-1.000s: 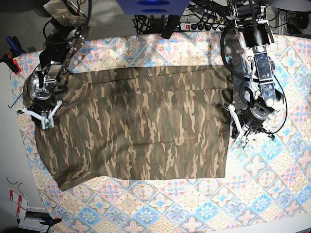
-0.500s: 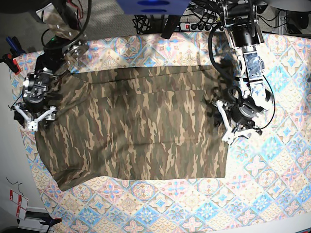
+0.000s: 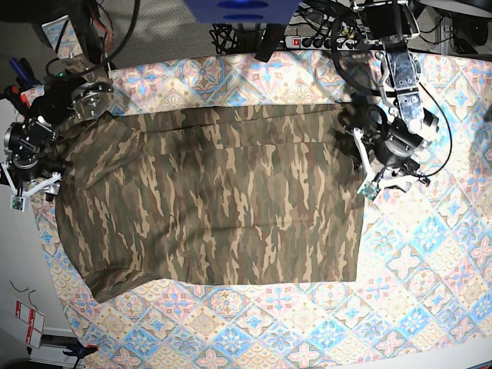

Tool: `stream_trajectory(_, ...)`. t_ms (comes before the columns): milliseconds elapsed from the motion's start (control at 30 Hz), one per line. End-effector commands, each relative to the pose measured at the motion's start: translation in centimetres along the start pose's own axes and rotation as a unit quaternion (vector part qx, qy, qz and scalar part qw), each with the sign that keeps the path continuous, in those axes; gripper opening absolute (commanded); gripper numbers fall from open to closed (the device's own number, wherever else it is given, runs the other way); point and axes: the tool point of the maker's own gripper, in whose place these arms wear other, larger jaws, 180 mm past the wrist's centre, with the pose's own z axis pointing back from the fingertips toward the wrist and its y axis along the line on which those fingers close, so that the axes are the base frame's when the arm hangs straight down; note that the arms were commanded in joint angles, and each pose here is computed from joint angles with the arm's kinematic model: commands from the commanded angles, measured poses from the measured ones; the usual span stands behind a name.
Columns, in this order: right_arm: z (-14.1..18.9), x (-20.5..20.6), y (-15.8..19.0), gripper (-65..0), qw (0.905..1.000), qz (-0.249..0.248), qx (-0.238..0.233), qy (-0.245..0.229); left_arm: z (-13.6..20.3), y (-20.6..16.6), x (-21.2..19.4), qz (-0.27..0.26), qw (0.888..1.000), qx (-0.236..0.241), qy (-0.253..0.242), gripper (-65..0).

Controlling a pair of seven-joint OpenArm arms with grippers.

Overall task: Fold the T-shirt properly
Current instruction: 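Grasp the collar-side corners of the shirt with both grippers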

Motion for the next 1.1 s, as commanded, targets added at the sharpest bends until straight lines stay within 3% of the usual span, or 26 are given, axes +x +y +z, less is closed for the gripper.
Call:
stream_trajectory(0, 0.1, 2.9, -1.9, -15.8, 0.9992, 0.001, -0.016, -0.037, 0.4, 0.8, 0.9, -0.002, 1.000, 0.013, -0.017, -29.3)
stream_trajectory(267, -1.1, -2.0, -1.5, -11.1, 0.9982, -0.024, 0.030, 0.046, 0.7, 0.5, -1.1, -0.008, 1.000, 0.009, 0.006, -29.4)
stream_trajectory(567, -1.5, -3.5, 0.2, -11.1, 0.9958, -0.040, 0.065, 0.050, 1.8, 1.2, -2.7, -0.008, 0.999, 0.024, 0.021, -28.7)
stream_trajectory(667, -1.5, -3.4, 0.5, -11.1, 0.9953, -0.037, 0.074, 0.050, 0.7, 0.3, -4.2, 0.001, 0.999, 0.004, 0.040, -28.7)
stream_trajectory(733, -1.3, -3.3, 1.7, -11.1, 0.9921, -0.039, 0.109, 0.048, -0.2, -0.4, -5.0, 0.011, 0.998, -0.011, 0.053, -28.7)
stream_trajectory(1067, -1.3, -3.2, 2.3, -11.2, 0.9909, -0.042, 0.118, 0.048, -5.9, 2.2, -1.3, 0.057, 0.998, -0.038, 0.000, -29.4)
